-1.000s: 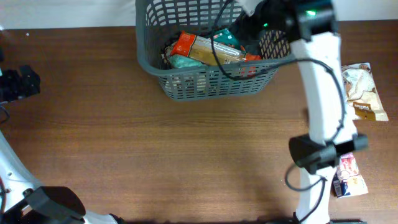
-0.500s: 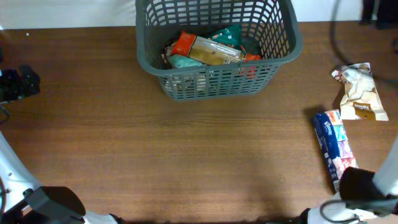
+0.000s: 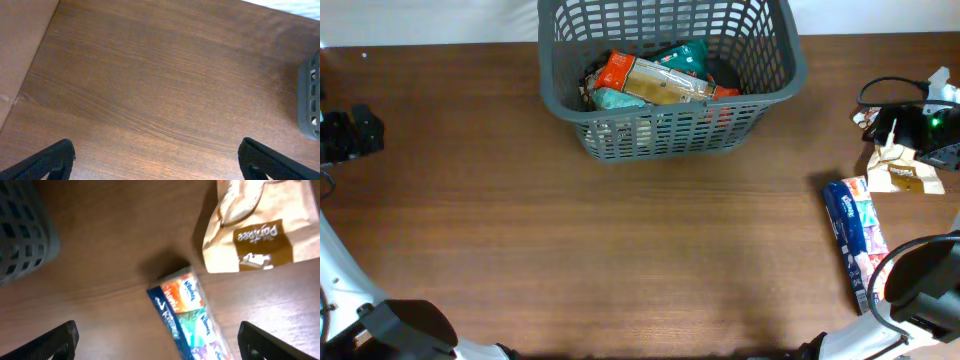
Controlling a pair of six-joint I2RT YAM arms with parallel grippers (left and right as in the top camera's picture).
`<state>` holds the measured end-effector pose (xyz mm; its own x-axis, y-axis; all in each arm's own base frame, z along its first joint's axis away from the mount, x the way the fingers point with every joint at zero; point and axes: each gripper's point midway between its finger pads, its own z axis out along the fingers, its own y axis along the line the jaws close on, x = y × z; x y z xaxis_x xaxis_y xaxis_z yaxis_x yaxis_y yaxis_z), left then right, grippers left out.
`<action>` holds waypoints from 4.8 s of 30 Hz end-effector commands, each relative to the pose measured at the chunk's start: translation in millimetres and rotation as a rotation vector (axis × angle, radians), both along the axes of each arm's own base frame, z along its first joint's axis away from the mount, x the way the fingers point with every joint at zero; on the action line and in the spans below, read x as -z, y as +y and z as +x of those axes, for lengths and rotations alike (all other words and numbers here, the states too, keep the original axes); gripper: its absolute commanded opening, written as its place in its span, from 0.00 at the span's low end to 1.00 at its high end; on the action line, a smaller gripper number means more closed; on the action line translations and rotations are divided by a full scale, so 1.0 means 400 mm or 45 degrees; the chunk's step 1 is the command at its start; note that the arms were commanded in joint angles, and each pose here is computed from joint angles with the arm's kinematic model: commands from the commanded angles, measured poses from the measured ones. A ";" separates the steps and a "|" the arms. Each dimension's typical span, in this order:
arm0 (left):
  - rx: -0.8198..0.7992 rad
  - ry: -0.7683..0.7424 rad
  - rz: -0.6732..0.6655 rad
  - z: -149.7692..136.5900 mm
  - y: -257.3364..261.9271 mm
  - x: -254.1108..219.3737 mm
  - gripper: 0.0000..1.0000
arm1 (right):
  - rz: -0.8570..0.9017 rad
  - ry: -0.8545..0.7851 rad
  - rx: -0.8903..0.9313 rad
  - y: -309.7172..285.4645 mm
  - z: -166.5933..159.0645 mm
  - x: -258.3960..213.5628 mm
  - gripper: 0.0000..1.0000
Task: Pack container
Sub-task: 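Move the right gripper back to the brown-white rice bag, then grasp the rice bag with the right gripper and lift it, then carry the rice bag with the right gripper into the basket, release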
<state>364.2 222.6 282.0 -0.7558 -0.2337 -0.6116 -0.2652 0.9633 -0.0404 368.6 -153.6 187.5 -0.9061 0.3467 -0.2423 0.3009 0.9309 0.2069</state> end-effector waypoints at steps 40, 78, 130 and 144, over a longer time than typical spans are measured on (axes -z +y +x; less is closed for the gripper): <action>-0.005 -0.007 -0.018 -0.001 -0.003 0.000 0.99 | -0.230 0.013 0.266 -0.196 0.074 0.385 0.99; -0.005 -0.006 -0.018 -0.001 -0.003 0.000 0.99 | -0.249 0.031 0.403 -0.237 0.121 0.575 0.60; -0.005 -0.007 -0.018 -0.001 -0.003 0.000 0.99 | -0.051 -0.921 -1.372 0.972 0.249 -0.419 0.04; -0.004 -0.007 -0.018 -0.001 -0.003 0.000 0.99 | -0.109 -0.653 -1.283 0.999 0.337 -0.129 0.04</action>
